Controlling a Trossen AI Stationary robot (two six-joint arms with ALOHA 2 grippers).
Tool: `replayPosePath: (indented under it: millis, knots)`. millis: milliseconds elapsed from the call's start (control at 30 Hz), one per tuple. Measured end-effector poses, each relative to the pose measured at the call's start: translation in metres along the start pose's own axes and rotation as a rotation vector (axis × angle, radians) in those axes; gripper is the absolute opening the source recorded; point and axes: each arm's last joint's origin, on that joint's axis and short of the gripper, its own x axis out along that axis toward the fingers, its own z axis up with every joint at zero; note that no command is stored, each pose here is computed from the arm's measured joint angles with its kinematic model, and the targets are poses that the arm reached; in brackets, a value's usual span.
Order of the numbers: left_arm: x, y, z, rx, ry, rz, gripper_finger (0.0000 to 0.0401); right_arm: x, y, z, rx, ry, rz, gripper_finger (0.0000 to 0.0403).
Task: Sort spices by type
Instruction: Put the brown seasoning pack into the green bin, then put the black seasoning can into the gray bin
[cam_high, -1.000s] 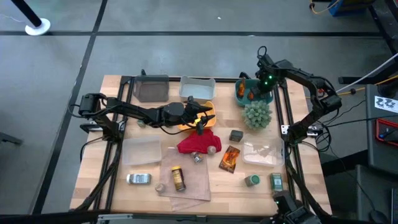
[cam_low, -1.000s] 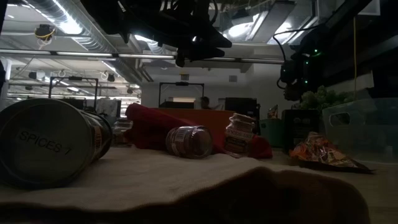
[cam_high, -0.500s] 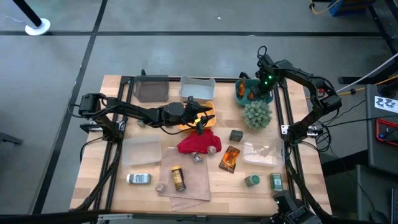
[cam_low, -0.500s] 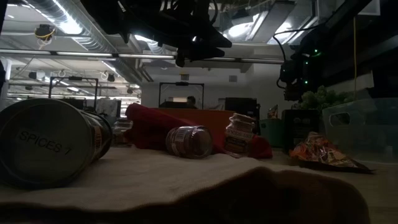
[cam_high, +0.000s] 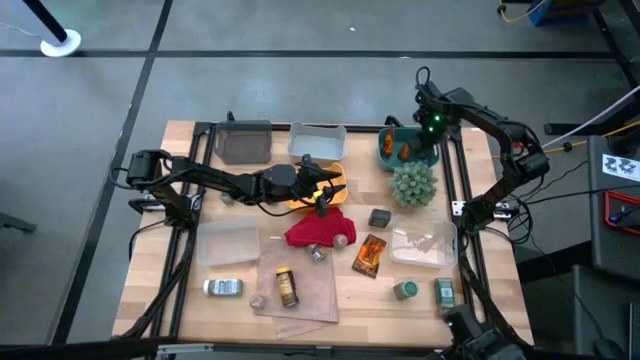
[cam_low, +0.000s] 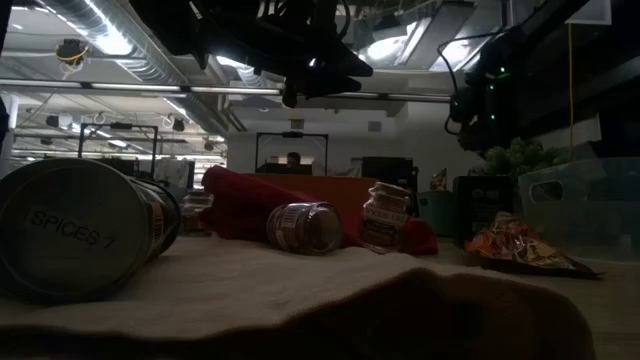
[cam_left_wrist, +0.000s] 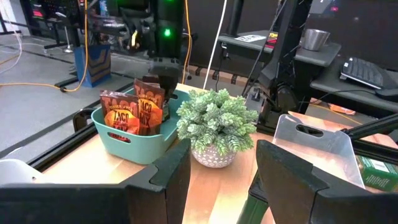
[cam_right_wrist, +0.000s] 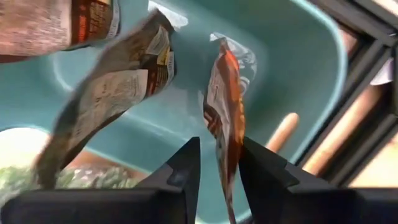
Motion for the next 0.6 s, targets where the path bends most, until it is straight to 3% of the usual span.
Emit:
replayPosePath:
  millis: [600]
  knots:
    - [0.000, 0.000, 0.000, 0.000, 0.000, 0.000, 0.0166, -0.086, 0.000, 0.009, -0.001, -0.051, -0.009, 0.0106]
